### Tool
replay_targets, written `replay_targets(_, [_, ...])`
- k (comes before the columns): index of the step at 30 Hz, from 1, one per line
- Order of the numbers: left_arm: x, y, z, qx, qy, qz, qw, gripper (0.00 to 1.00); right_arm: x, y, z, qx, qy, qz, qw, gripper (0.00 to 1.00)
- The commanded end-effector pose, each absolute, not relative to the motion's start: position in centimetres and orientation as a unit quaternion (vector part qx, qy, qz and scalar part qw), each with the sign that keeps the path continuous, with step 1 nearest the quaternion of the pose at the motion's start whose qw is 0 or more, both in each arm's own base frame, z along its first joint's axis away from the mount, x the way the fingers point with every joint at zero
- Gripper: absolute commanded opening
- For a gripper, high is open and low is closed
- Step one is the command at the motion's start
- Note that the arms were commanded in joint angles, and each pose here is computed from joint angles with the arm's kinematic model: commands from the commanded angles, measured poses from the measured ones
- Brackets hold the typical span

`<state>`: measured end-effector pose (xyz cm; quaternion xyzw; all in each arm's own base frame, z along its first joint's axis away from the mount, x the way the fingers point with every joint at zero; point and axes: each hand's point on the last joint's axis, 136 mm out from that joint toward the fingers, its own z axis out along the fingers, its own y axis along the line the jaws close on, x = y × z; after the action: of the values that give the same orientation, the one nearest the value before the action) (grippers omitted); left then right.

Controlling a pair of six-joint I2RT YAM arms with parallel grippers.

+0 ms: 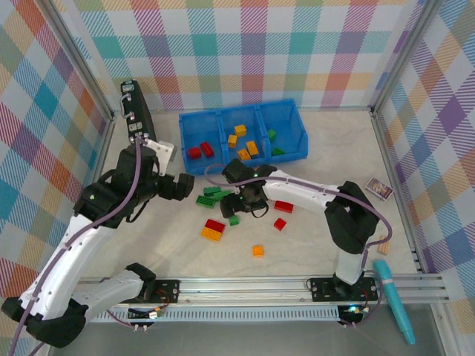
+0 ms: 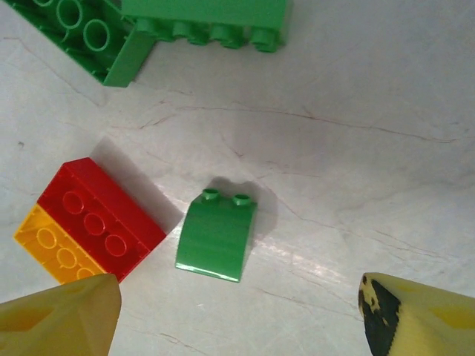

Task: Sort the legos into containers by color
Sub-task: Pick up the lego from the center of the table.

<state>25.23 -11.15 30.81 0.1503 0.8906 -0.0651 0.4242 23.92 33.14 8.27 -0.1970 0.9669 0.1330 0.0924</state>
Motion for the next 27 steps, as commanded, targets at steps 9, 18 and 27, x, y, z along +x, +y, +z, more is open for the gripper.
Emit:
replay_targets(9, [26.0,-10.8,31.8,0.129,0.891,-0.059,0.431,1.0,22.8,34.3,5.9,-0.212,0.969,0.111,0.068,0.78])
replay_targets(18, [25.0,-9.9,31.3,0.12,0.9,-0.05,0.417,1.0,22.7,33.3,3.4,-0.201,0.975,0.069,0.059,0.64])
replay_targets(27, [24.3,-8.9,32.2,0.119,0.891,-0.037,0.436,1.0,22.8,32.3,1.7,-0.191,0.979,0.036,0.059,0.49])
